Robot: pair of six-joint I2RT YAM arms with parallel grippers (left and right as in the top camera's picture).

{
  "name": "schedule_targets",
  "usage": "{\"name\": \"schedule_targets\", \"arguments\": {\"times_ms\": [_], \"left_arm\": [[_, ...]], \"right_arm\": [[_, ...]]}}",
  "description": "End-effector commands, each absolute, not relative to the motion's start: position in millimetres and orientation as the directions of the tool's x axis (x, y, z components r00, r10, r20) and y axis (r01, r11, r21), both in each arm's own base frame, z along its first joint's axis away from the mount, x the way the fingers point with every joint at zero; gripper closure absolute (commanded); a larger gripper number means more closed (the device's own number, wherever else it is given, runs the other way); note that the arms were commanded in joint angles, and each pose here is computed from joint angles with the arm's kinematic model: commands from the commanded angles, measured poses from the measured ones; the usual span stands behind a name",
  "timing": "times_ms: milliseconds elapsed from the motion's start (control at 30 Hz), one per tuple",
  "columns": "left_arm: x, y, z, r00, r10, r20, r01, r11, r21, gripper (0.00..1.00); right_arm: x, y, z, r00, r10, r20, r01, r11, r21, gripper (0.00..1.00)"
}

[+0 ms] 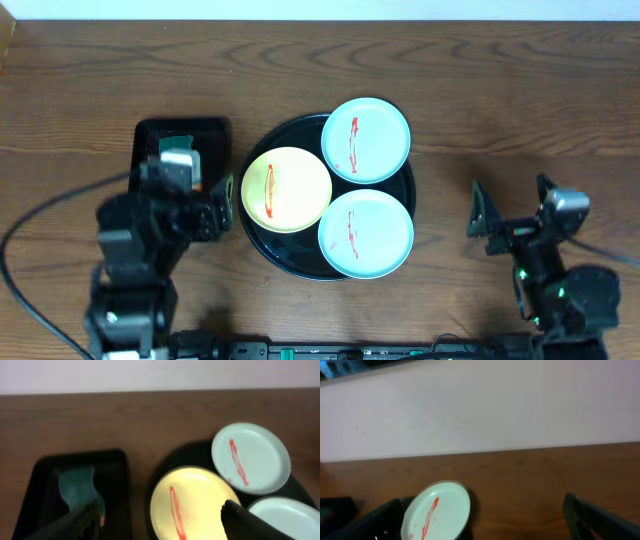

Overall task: Clean dirty plates on tray and stack at the side
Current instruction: 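Move the right gripper to the yellow plate rim and grip it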

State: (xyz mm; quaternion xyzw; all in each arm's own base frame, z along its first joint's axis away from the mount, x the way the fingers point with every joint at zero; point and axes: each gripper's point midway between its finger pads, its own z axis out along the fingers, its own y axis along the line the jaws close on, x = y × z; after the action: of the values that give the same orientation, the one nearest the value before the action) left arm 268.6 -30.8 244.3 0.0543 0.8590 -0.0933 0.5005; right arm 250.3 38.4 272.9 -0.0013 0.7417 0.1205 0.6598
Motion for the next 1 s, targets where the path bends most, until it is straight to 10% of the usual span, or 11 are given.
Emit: {"name": "schedule_targets", "arguments": {"times_ms": [0,533,967], "left_arm": [[274.3,-35.4,276.3,-0.526,-0.011,-0.851,0.199,0.971,-0.136,0.22],[270.9,-30.4,292.8,-0.852,-0.102,-0.513,0.031,0.969,-0.244,0.22],[277.0,-25.8,290.6,-0.85,-0.103,-0.516,0.018,0.974,-0.224,0.22]], "right_arm": [[260.3,46.7,286.8,-0.183,0.117,-0.976,-0.202,0.967,0.153,0.01],[300.4,86.5,283.3,-0.704,-0.061,-0.708,-0.329,0.911,0.249,0.01],[349.8,150.3,254.5,-0.793,0.041,-0.608,-0.333,0.806,0.489,0.17]]}}
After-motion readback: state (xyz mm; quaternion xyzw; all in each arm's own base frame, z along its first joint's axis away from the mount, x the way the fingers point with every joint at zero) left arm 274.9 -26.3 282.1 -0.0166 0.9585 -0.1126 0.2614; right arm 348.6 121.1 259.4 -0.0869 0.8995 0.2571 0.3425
